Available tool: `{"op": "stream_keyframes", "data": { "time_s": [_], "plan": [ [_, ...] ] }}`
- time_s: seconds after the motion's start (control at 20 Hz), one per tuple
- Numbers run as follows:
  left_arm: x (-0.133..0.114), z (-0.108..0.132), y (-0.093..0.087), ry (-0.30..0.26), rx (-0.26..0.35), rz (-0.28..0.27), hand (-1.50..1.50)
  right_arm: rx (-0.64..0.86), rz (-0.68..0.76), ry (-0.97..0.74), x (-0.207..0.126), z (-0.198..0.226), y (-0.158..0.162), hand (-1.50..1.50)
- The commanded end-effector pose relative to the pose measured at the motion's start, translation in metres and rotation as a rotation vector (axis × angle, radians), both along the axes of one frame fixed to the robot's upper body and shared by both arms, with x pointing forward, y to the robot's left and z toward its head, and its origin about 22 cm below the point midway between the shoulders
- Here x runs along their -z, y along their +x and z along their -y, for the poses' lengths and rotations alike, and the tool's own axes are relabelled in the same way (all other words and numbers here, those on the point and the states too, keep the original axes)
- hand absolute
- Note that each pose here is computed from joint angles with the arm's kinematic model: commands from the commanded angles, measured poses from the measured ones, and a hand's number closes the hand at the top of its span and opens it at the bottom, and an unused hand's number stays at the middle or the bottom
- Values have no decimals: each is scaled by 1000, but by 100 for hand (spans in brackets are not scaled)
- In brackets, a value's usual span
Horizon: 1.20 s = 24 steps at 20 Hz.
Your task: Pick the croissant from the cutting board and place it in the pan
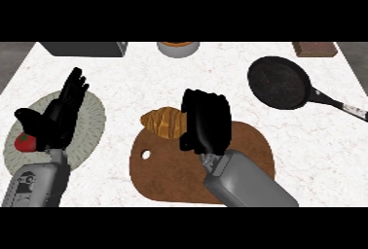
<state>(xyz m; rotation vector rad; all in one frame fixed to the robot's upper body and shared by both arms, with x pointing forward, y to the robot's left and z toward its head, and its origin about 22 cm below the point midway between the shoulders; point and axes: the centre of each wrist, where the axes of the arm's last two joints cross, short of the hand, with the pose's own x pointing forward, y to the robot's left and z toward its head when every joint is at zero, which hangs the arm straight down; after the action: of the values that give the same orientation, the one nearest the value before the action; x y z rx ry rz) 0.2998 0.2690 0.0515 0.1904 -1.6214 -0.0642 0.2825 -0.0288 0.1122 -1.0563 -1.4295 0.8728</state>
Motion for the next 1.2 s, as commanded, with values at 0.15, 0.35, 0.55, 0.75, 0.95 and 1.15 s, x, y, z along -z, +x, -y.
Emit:
{"op": "stream_keyframes", "data": {
  "time_s": [0.15, 0.35, 0.55, 0.75, 0.95, 1.15],
  "plan": [
    [-6, -8, -10, 4, -17, -3, 0, 103, 148, 243, -45, 35, 33, 150],
    [-7, -10, 1, -2, -14, -11, 0, 171, 177, 351, -37, 73, 62, 150],
    [-15, 1, 1, -1, -11, -6, 0, 214, 192, 314, -28, 138, 87, 150],
    [-1, 2, 4, -12, -2, -8, 0, 268, 193, 267, -13, 175, 122, 150],
    [-6, -3, 0, 10, 21, 21, 0, 348, 205, 132, 26, 233, 126, 150],
    [-3, 14, 10, -16, 26, 25, 0, 390, 234, 88, 46, 271, 132, 150]
  ]
}}
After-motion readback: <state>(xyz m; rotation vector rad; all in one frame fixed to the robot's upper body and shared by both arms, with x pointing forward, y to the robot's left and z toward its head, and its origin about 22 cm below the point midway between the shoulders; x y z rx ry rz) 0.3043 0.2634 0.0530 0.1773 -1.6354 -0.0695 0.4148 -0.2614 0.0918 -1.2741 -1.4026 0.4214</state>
